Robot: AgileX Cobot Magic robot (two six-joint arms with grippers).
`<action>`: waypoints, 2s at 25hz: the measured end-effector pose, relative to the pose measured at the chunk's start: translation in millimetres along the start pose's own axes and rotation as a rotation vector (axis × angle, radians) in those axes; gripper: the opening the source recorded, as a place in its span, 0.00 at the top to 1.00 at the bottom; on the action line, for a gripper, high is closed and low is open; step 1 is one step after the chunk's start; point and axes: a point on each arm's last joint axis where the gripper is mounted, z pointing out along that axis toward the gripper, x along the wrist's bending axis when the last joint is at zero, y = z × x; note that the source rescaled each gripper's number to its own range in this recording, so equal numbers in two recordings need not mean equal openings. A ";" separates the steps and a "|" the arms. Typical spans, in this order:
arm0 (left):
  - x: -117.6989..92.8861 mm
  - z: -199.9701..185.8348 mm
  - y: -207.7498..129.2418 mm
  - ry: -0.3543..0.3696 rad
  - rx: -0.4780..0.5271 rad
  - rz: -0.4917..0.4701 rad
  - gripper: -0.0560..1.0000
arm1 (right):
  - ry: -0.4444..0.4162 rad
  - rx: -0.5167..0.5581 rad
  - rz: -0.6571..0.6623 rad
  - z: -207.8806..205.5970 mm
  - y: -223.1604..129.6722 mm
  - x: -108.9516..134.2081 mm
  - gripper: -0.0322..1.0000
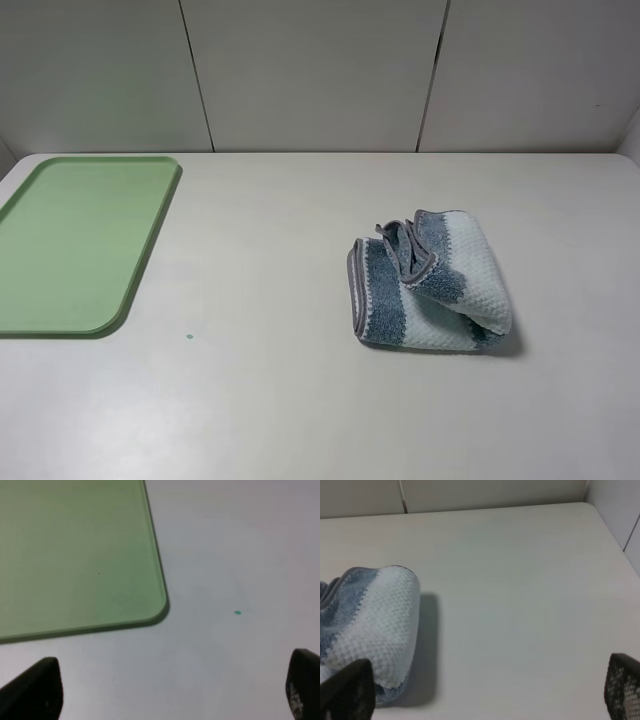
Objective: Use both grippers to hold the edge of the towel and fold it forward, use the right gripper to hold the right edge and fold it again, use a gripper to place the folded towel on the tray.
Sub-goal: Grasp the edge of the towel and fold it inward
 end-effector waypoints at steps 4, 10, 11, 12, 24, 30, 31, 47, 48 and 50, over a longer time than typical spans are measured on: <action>0.2 0.0 0.0 0.002 0.000 0.001 0.12 | 0.000 0.000 0.000 0.0 0.0 0.0 0.00; 0.1 0.0 0.0 0.002 0.000 0.001 0.12 | 0.000 0.000 0.000 0.0 0.0 0.0 0.00; 0.1 0.0 0.0 0.002 0.000 0.001 0.12 | 0.000 0.000 0.000 0.0 0.0 0.0 0.00; 0.1 0.0 0.0 0.001 0.000 0.000 0.12 | 0.000 0.000 0.000 0.0 0.0 0.0 0.00; -1.3 -8.9 19.7 0.000 -0.001 0.000 0.12 | 0.000 0.000 0.000 0.0 0.0 0.0 0.00; -6.2 1.3 53.9 0.007 0.111 0.008 0.12 | 0.000 0.000 0.000 0.0 0.0 0.0 0.00; -7.9 3.9 61.2 0.002 0.128 0.007 0.12 | 0.000 0.000 0.000 0.0 0.0 0.0 0.00; -37.6 90.8 139.7 -0.137 0.388 0.106 0.06 | 0.000 -0.001 0.000 0.0 0.1 0.0 0.00; -39.8 96.3 143.2 -0.154 0.389 0.115 0.04 | 0.000 -0.001 0.000 0.0 0.1 0.0 0.00; -45.6 109.5 150.0 -0.198 0.395 0.119 0.02 | 0.000 -0.001 0.000 0.0 0.1 0.0 0.00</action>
